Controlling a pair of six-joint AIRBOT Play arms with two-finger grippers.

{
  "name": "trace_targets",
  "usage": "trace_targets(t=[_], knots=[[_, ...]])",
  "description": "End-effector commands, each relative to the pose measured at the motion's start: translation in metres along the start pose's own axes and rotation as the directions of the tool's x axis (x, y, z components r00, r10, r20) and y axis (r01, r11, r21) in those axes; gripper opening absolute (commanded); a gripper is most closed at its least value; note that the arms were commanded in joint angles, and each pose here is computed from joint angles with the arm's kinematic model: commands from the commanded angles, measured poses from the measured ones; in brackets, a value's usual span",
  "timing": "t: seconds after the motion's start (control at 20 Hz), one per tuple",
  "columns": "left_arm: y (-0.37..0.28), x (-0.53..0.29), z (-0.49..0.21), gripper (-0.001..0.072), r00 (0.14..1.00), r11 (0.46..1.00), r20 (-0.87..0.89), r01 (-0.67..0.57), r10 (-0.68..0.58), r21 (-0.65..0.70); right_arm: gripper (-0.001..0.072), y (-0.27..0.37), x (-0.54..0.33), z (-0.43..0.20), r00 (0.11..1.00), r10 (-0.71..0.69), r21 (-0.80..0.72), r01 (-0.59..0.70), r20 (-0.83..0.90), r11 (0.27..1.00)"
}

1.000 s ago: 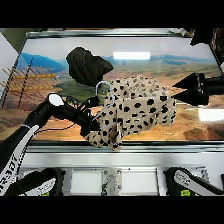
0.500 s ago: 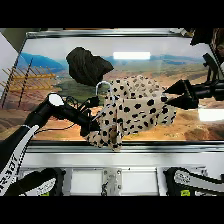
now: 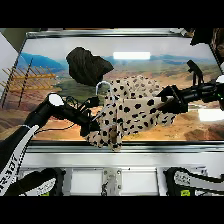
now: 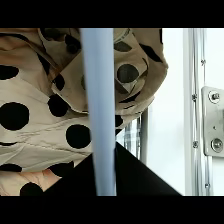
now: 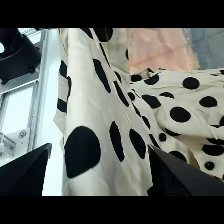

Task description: Fold the clothes and pants, and hang the long-sleeved shirts on hangers.

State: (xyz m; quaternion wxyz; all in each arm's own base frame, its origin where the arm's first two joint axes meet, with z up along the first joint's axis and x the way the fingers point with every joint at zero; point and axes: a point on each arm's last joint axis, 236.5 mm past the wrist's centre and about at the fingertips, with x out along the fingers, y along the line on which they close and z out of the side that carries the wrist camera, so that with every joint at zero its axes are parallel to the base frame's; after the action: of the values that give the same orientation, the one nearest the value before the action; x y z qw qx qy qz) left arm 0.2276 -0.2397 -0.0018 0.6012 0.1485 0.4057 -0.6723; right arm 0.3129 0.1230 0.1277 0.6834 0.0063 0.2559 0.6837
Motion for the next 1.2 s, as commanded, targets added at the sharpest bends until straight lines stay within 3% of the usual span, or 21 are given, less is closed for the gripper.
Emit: trace_targets(t=[0.0,1.15], knots=[[-0.0002,0.0001,-0.0001,0.001,1.0,1.0,0.0,0.002,-0.002,0.0,0.0657,0.0029,0.0114,-0.0013,0.999,0.044,0.002,-0.044,-0.007,0.999],[-0.0005,-0.0002,-0.0003,0.001,1.0,1.0,-0.001,0.003,-0.003,0.0,0.0645,0.002,0.0139,-0.0004,0.999,0.043,0.003,-0.042,-0.008,0.999]])
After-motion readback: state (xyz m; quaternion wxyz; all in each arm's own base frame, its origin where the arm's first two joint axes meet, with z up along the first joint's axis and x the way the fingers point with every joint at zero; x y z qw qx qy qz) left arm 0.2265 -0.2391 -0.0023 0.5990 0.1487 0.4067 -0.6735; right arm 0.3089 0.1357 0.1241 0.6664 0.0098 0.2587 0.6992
